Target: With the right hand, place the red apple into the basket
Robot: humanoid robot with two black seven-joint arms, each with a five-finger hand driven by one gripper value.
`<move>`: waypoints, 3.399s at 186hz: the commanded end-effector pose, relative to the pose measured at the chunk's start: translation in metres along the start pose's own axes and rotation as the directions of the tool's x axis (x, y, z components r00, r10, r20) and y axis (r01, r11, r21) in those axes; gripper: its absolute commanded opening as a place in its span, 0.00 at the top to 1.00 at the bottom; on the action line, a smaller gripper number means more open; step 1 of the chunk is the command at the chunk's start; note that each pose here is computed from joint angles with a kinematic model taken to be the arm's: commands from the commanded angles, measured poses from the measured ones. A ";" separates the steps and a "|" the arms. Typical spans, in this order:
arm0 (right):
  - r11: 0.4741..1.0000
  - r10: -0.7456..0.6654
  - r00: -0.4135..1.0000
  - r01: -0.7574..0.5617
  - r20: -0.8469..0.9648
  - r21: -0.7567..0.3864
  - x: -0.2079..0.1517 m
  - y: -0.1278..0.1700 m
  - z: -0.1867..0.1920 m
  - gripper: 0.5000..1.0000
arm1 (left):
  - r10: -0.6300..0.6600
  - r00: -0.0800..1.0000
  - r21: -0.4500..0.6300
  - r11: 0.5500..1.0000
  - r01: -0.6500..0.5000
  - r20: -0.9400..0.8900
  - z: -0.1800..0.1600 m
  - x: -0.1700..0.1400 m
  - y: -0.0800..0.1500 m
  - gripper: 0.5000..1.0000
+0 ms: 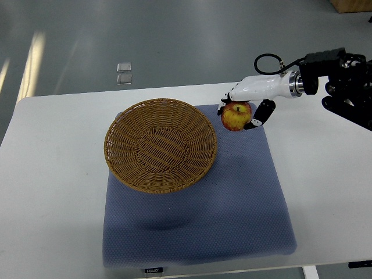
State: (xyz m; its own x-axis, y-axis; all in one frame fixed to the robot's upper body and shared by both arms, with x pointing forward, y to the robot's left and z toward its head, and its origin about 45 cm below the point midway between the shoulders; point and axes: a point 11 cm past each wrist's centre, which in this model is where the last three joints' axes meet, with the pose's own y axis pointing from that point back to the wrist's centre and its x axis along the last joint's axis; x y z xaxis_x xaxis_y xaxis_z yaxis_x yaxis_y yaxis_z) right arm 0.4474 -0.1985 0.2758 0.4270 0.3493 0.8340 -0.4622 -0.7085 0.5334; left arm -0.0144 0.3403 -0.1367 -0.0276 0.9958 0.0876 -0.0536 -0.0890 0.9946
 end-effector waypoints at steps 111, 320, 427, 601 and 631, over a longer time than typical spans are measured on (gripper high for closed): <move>0.974 -0.012 0.998 0.026 -0.063 0.225 0.022 -0.105 -0.112 0.51 | -0.001 1.000 -0.001 1.000 0.001 -0.001 0.000 0.000 0.000 0.00; 0.979 -0.001 1.000 0.006 -0.027 0.205 0.006 -0.117 -0.110 0.28 | -0.003 1.000 0.002 1.000 0.003 -0.003 -0.001 -0.001 0.000 0.00; 0.951 0.183 0.944 -0.241 0.274 0.192 0.043 -0.092 -0.088 0.17 | -0.004 1.000 0.002 1.000 0.004 -0.002 -0.002 -0.001 0.000 0.00; 0.657 0.363 -0.283 -0.598 0.888 -0.459 -0.026 -0.050 0.021 0.17 | -0.015 1.000 0.006 1.000 0.015 0.003 -0.003 -0.005 0.000 0.00; 0.649 0.353 -0.394 -0.550 0.848 -0.526 -0.053 -0.050 0.028 0.17 | -0.015 1.000 0.006 1.000 0.015 0.003 -0.003 -0.005 0.000 0.00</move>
State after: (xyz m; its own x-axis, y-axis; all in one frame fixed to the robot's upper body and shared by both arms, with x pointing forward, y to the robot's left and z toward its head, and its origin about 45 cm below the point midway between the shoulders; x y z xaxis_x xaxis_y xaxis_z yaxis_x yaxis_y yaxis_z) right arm 0.4733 -0.1903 0.2156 0.3752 -0.9042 -0.2039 -0.9268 -0.3693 -0.0678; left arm -0.0169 0.3353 -0.1373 -0.0235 0.9971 0.0725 -0.0483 -0.0736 0.9961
